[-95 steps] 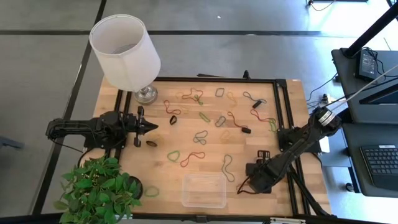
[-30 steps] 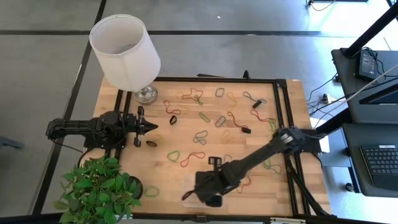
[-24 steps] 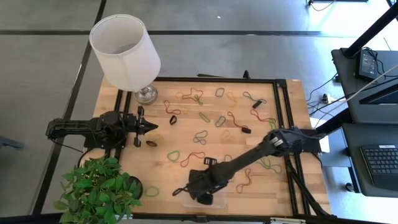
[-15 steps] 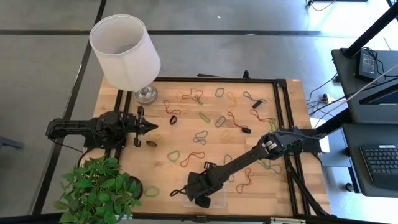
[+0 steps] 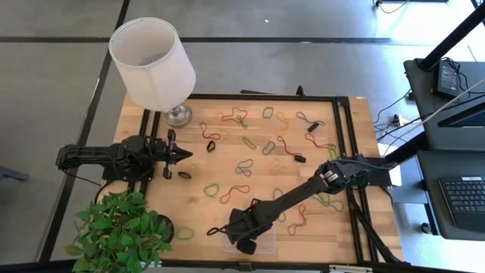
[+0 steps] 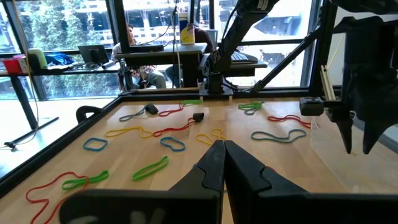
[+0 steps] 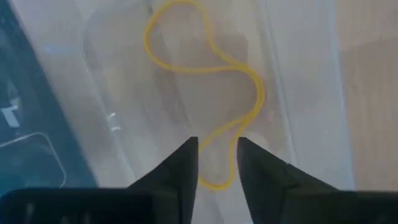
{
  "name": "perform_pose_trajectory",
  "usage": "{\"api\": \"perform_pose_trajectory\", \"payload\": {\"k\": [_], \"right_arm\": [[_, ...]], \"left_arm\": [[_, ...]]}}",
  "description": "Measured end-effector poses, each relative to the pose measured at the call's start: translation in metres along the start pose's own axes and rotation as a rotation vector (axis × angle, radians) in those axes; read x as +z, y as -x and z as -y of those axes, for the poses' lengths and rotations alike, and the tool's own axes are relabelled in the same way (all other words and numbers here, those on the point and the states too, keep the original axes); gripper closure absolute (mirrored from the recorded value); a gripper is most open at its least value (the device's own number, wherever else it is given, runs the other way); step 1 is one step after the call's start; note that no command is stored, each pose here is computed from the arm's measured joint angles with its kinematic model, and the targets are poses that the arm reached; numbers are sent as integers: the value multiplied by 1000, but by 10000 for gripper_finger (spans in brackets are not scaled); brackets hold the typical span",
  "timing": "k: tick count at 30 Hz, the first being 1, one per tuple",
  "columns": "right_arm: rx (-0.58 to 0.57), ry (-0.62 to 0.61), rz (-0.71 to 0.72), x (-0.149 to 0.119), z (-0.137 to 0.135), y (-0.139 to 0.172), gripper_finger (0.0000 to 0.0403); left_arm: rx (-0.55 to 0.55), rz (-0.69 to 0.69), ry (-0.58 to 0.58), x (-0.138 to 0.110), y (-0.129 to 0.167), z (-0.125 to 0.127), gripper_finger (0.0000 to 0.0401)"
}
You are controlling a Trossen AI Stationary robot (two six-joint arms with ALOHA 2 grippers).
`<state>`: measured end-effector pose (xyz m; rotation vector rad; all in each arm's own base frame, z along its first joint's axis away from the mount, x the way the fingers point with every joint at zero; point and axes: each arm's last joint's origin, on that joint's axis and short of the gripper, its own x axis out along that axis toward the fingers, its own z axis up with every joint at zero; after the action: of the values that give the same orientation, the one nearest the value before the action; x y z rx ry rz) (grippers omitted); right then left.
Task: Pick and place rubber bands into bin
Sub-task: Put the green rubber band into the transparent bin
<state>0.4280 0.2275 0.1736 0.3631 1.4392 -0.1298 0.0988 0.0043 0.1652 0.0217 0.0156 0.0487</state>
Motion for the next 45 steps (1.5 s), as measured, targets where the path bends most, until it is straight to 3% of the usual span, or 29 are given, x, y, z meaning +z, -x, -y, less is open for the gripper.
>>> {"api": "perform_pose_trajectory", "payload": {"k": [4, 7, 17, 20, 24, 26, 31, 34, 39, 45], "right_arm": [[-32, 2, -22, 0, 0, 18, 282], [-153, 11, 3, -2, 5, 35, 297], [-185, 73, 88, -3, 10, 75, 396], [-188, 106, 119, -5, 12, 88, 394], [-230, 131, 163, -10, 18, 112, 399], [-269, 136, 175, -15, 21, 120, 399], [-344, 158, 202, -36, 20, 142, 401], [-331, 166, 217, -48, 18, 147, 401], [-323, 73, 232, -79, 21, 146, 402], [-219, -51, 301, -126, 25, 131, 402]], "left_arm": [[0, 0, 0, 0, 0, 0, 395], [0, 0, 0, 0, 0, 0, 395], [0, 1, 1, 0, 0, 0, 395], [-1, 1, 76, 0, 0, 0, 395], [-2, 9, 292, 1, 0, 0, 395], [3, 22, 316, 2, 0, 0, 395], [-59, 16, 309, 2, 0, 2, 395], [-98, 21, 259, 3, 0, 3, 395], [-100, 16, 272, 3, 0, 3, 395], [-79, 35, 269, 4, 0, 2, 395]]}}
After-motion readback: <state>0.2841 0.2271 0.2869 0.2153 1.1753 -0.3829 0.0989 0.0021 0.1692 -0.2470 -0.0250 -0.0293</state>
